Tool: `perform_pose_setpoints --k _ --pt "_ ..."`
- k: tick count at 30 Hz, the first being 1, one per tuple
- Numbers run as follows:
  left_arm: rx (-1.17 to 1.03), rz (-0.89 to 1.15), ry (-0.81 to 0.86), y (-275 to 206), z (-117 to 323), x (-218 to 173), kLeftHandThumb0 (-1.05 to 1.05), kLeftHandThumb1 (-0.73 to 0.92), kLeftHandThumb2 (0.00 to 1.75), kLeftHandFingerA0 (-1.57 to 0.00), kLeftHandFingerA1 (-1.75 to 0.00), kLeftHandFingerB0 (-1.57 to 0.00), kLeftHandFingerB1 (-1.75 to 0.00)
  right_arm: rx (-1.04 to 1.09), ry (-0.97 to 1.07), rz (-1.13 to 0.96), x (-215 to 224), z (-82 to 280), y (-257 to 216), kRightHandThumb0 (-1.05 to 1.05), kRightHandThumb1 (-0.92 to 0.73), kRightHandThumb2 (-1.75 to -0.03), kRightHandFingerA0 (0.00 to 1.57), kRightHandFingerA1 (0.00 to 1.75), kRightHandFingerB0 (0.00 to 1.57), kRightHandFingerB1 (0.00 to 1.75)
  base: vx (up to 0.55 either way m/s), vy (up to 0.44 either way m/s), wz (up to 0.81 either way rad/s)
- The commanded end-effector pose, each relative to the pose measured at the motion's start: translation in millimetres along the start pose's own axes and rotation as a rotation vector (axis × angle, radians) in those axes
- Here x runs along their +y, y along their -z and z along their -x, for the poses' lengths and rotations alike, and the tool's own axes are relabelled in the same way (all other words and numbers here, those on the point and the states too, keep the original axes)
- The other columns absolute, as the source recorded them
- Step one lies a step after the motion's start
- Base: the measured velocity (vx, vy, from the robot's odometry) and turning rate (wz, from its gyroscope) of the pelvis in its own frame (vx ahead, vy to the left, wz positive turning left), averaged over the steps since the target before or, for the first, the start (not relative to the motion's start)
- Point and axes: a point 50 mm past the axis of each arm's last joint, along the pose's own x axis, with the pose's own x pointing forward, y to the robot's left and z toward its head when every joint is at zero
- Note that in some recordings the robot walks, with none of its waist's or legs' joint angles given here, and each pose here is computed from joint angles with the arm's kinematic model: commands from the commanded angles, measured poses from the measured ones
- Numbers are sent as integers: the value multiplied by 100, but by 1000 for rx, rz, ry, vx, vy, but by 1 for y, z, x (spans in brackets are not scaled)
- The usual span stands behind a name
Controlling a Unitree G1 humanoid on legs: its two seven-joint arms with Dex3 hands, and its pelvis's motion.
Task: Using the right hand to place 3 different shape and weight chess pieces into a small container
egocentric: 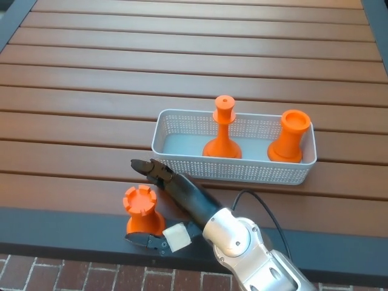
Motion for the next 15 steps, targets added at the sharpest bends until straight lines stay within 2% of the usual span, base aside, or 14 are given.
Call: perform_pose_setpoints --k 1,5,6,8,9,10,11,12,13,15 --pt "48 27 37 6 -1 -10 -9 20 167 -133 -157 -120 -138 -3 29 14 -3 -5 -2 -63 -52 -57 21 64 8 27 0 0 0" --pt "41 27 41 5 -1 -11 -9 20 167 -133 -157 -120 -138 11 34 4 -4 -5 0 -63 -52 -57 21 64 8 27 0 0 0" --pt "45 7 51 5 -1 -11 -7 19 167 -132 -153 -116 -139 29 39 -4 -5 -4 6 -65 -40 -84 29 68 3 32 0 0 0" --pt "47 -1 56 5 -2 -10 -7 19 167 -132 -153 -116 -139 37 42 -8 -5 -3 8 -65 -40 -84 29 68 3 32 0 0 0" --pt "48 10 53 6 -1 -11 -10 20 166 -135 -154 -118 -136 48 47 -9 -5 -4 10 -59 -54 -59 38 78 8 27 0 0 0" --pt "49 19 51 6 -1 -12 -10 20 166 -135 -154 -118 -136 57 50 -10 -4 -4 10 -59 -54 -59 38 78 8 27 0 0 0" --pt "52 44 49 7 -1 -13 -10 22 163 -133 -155 -119 -135 71 70 3 -2 -4 13 -58 -51 -85 65 88 4 41 0 0 0" --pt "54 56 49 7 -1 -13 -10 22 163 -133 -155 -119 -135 75 83 14 -1 -5 14 -58 -51 -85 65 88 4 41 0 0 0" --pt "56 52 45 8 0 -14 -6 23 164 -131 -156 -119 -139 93 102 12 2 -6 15 -40 -84 -65 83 96 9 34 0 0 0" --pt "57 32 41 8 2 -14 -6 23 164 -131 -156 -119 -139 111 110 -2 5 -6 16 -40 -84 -65 83 96 9 34 0 0 0"
